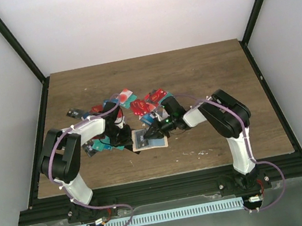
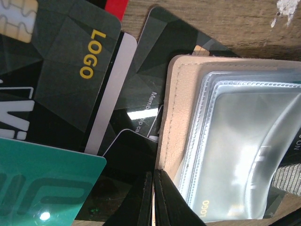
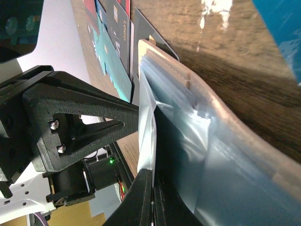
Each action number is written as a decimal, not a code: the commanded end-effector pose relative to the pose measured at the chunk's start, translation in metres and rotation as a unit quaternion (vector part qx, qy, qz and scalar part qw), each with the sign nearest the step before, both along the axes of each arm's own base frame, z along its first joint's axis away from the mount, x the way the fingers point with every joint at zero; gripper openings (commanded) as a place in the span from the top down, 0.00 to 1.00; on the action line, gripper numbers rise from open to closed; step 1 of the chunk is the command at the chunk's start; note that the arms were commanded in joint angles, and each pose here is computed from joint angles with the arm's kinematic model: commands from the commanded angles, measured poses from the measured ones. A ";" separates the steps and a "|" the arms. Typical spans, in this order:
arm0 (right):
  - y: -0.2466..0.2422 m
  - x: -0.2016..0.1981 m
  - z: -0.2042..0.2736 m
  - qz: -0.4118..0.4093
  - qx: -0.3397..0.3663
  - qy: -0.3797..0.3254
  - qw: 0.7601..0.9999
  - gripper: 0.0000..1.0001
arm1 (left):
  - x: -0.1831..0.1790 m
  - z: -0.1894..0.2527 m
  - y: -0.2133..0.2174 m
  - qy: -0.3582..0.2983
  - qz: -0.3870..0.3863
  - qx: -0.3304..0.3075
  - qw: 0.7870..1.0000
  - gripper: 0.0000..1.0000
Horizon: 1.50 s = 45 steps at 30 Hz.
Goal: Put the credit cards into the card holder
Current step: Insert the credit card into the card holder.
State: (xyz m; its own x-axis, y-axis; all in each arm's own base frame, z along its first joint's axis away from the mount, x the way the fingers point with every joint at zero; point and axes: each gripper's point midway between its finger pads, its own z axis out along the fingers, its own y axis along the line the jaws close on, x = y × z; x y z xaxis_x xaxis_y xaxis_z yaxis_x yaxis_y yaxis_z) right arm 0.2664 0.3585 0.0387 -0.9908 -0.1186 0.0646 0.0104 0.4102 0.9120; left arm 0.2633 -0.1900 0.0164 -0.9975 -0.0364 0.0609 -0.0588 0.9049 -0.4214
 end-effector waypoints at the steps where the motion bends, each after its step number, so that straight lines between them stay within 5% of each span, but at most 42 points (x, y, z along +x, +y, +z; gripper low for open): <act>1: 0.009 -0.014 -0.004 0.030 0.001 0.014 0.999 0.99 | -0.004 -0.012 0.000 0.012 -0.006 0.010 1.000 0.94; 7: 0.007 -0.012 0.001 0.033 -0.021 0.007 0.999 0.93 | -0.003 -0.011 0.002 0.010 -0.004 0.012 1.000 0.94; 24: -0.012 -0.008 0.018 0.036 -0.095 -0.019 0.995 0.53 | -0.001 -0.010 0.003 0.006 0.007 0.018 1.000 0.94; 45: 0.013 -0.008 0.021 0.064 -0.076 -0.014 0.995 0.53 | 0.002 -0.004 0.000 0.000 0.022 0.007 1.000 0.94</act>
